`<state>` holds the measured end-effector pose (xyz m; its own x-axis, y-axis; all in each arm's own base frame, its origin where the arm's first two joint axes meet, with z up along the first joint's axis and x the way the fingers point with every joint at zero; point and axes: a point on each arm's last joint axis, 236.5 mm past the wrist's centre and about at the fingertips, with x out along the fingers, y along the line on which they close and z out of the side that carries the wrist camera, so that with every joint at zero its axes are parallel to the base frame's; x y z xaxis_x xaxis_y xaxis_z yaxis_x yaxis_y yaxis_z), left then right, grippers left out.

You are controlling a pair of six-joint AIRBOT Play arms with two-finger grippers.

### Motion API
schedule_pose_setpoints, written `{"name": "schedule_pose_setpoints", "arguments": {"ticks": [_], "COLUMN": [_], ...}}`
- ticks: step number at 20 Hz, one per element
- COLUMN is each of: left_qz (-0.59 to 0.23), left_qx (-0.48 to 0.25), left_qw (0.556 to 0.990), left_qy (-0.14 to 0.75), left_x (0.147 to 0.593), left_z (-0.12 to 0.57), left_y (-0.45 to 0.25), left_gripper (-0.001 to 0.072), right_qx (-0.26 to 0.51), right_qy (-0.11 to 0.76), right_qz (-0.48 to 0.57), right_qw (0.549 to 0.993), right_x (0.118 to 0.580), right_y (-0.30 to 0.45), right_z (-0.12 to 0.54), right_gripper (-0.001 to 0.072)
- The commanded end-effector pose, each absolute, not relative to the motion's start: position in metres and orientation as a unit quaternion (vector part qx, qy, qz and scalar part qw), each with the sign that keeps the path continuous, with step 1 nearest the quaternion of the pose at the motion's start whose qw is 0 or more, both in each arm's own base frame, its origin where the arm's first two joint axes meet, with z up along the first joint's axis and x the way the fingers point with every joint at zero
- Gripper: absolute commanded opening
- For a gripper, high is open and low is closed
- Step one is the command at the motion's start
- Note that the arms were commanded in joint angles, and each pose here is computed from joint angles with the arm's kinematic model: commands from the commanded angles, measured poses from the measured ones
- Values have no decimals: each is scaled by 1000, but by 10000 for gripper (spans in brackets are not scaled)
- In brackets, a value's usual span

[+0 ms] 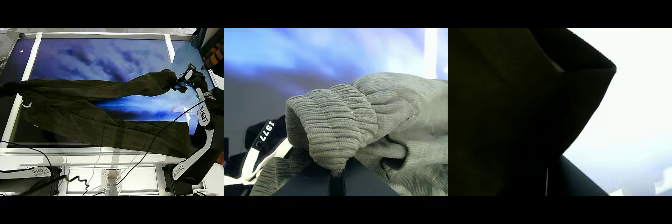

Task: Fold the clothes and pants, and hang the long-sleeved shirts on hangers.

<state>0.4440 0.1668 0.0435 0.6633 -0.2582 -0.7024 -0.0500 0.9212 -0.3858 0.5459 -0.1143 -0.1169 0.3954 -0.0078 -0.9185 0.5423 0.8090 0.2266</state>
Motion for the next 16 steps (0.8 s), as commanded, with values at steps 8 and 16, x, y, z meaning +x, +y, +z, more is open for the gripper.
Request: {"name": "schedule_pose_setpoints", "arguments": {"ticks": [8,16], "left_qz": [-47,65], "left_qx": [-209,-139], "left_qw": [918,969], "left_qy": [335,196], "left_x": [458,456], "left_z": [90,190], "left_y": [170,218], "left_gripper": [47,47], "right_qx": [185,90], "right_qy": [427,217], "right_qz": [-125,-96], "right_qw": [876,967], "right_x": [590,603], "right_y": [-125,-132], "right_z": [37,229], "right_gripper": [15,16]}}
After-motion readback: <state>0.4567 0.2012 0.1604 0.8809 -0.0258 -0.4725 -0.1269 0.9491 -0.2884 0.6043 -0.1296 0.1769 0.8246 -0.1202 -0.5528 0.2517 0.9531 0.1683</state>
